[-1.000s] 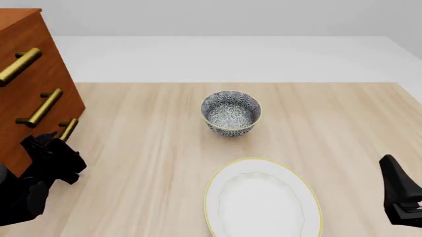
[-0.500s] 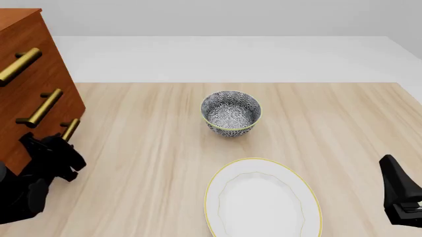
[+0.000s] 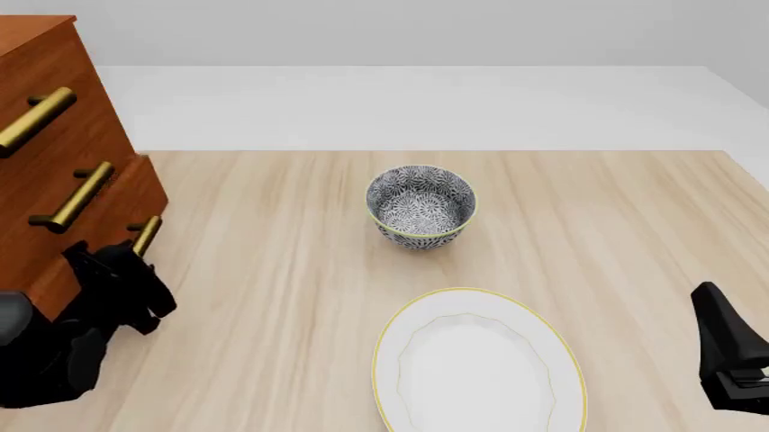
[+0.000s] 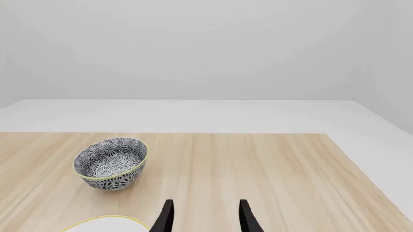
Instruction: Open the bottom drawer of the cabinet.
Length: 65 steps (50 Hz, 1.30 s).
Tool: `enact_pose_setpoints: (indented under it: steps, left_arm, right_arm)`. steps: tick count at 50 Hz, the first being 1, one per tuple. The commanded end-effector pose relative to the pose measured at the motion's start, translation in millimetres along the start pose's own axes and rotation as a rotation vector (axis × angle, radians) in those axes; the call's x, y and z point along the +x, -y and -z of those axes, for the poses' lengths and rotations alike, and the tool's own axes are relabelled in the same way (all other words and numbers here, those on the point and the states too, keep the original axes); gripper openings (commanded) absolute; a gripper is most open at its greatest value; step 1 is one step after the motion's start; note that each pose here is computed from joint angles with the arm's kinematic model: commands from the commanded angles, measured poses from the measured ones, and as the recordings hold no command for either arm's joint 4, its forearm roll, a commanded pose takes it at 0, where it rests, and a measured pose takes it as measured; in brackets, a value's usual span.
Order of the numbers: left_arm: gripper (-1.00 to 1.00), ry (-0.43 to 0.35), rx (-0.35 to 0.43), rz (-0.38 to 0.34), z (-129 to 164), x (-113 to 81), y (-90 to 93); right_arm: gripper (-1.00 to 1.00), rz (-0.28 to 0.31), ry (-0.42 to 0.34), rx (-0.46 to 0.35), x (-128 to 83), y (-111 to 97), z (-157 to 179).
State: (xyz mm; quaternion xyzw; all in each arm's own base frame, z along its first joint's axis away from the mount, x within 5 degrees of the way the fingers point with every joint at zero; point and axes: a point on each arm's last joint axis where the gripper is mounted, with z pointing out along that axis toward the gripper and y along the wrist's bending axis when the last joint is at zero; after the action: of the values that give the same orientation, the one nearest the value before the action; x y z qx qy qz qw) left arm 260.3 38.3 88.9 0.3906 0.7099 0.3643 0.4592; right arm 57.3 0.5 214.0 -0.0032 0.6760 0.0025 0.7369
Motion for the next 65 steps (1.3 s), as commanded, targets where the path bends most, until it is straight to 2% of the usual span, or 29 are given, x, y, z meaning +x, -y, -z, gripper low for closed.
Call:
enact_pose_setpoints:
  steps: [1, 28, 41, 65]
  left_arm:
    - [-1.00, 0.121, 0.078, -0.058, -23, -27.7, 27.9]
    - [-1.00, 0.265, 0.155, -0.083, -29, -70.3, 60.8]
    - [-1.00, 0.294, 0.181, -0.091, -35, -79.2, 75.4]
    - [-1.00, 0.339, 0.184, -0.081, -17, -91.6, 68.3]
  right_arm:
    - [1.00, 0.000, 0.000, 0.000, 0, 0, 0]
    - [1.00, 0.000, 0.000, 0.000, 0, 0, 0]
    - [1.00, 0.000, 0.000, 0.000, 0, 0, 0]
    - [1.00, 0.000, 0.000, 0.000, 0, 0, 0]
